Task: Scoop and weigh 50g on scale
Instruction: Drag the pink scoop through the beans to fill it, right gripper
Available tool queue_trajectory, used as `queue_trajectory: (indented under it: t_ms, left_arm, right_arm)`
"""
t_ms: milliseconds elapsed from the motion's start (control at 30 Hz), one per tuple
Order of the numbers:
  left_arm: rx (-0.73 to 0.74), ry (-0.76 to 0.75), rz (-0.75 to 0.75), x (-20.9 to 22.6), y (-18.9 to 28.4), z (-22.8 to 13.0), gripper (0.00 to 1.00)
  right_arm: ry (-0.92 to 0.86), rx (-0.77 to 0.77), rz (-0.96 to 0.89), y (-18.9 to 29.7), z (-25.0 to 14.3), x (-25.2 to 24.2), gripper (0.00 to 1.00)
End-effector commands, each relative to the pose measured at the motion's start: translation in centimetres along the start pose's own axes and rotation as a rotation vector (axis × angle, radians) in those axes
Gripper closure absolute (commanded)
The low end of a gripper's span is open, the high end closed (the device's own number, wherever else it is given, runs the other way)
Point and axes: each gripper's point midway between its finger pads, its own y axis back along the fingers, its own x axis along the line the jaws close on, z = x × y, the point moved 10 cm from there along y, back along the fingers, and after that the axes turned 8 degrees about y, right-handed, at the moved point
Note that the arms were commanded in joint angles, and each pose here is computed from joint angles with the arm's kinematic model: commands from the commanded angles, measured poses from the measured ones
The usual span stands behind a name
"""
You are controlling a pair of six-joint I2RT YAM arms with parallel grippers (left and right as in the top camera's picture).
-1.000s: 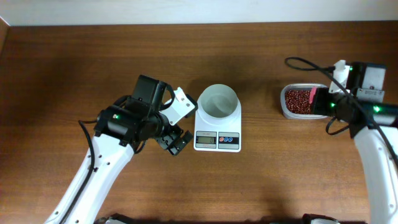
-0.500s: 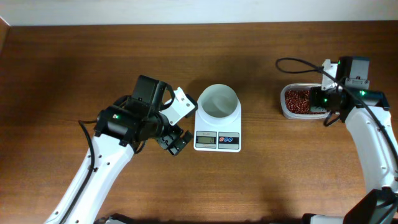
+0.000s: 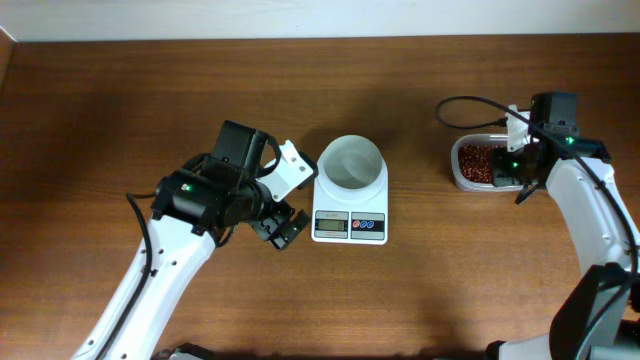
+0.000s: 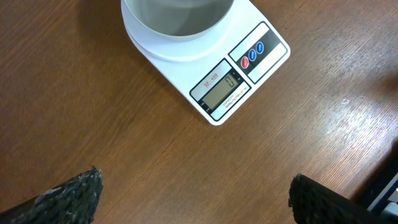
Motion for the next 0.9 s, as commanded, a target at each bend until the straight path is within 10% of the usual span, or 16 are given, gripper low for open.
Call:
queue_trajectory:
  t_ms: [0, 867]
  left_arm:
    - [-0.016, 0.004, -0.012, -0.3, 0.3, -0.2, 0.01]
    - [-0.016, 0.004, -0.012, -0.3, 0.3, -0.2, 0.01]
  right_arm:
    - [-0.006, 0.006, 0.106, -1.0, 0.0, 0.6, 0.96]
    - [-0.447, -0.039, 0.579, -4.3, -3.3, -4.7, 0.96]
